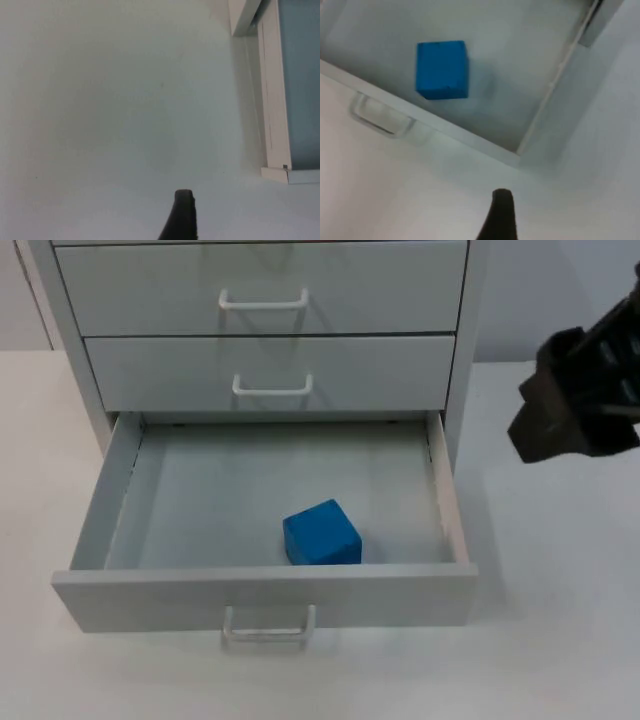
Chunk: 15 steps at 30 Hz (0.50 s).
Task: Open the drawer with the left hand, place the block into the drawer with the right hand, then close the drawer with the left hand.
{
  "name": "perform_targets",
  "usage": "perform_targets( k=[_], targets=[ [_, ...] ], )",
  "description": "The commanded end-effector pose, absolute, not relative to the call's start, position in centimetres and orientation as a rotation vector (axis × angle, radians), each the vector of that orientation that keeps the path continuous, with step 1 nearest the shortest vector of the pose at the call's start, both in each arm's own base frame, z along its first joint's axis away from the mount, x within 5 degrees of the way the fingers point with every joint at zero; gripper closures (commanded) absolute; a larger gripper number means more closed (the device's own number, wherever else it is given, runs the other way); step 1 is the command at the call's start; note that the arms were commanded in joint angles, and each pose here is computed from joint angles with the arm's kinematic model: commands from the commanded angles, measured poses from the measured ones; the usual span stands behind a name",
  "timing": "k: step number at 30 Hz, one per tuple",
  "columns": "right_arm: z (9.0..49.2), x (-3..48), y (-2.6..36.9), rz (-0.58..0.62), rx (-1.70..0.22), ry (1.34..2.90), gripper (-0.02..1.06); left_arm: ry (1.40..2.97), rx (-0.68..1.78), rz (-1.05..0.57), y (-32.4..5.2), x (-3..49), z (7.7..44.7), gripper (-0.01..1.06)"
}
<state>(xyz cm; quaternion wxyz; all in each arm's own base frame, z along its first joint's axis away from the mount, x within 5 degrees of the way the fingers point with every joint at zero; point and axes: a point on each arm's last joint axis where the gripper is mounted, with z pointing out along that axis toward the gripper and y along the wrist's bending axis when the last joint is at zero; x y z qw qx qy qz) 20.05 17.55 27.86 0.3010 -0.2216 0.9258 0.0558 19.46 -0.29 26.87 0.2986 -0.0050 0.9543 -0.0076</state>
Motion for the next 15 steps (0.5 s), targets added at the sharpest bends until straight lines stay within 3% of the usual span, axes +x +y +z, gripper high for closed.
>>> perform_targets(
  k=[1,8,15],
  targets=[
    [28.0,20.4,16.4,0.102,-0.573,2.463,0.38,2.523,-0.029,-0.026,-0.2,19.3,27.0,0.34],
    [28.5,21.9,12.8,0.053,-0.423,2.478,0.38,2.523,-0.028,-0.024,-0.2,19.3,27.0,0.34],
    [29.0,21.9,6.2,-0.001,-0.182,2.527,0.38,2.523,-0.028,-0.024,-0.2,19.3,27.0,0.34]
  ],
)
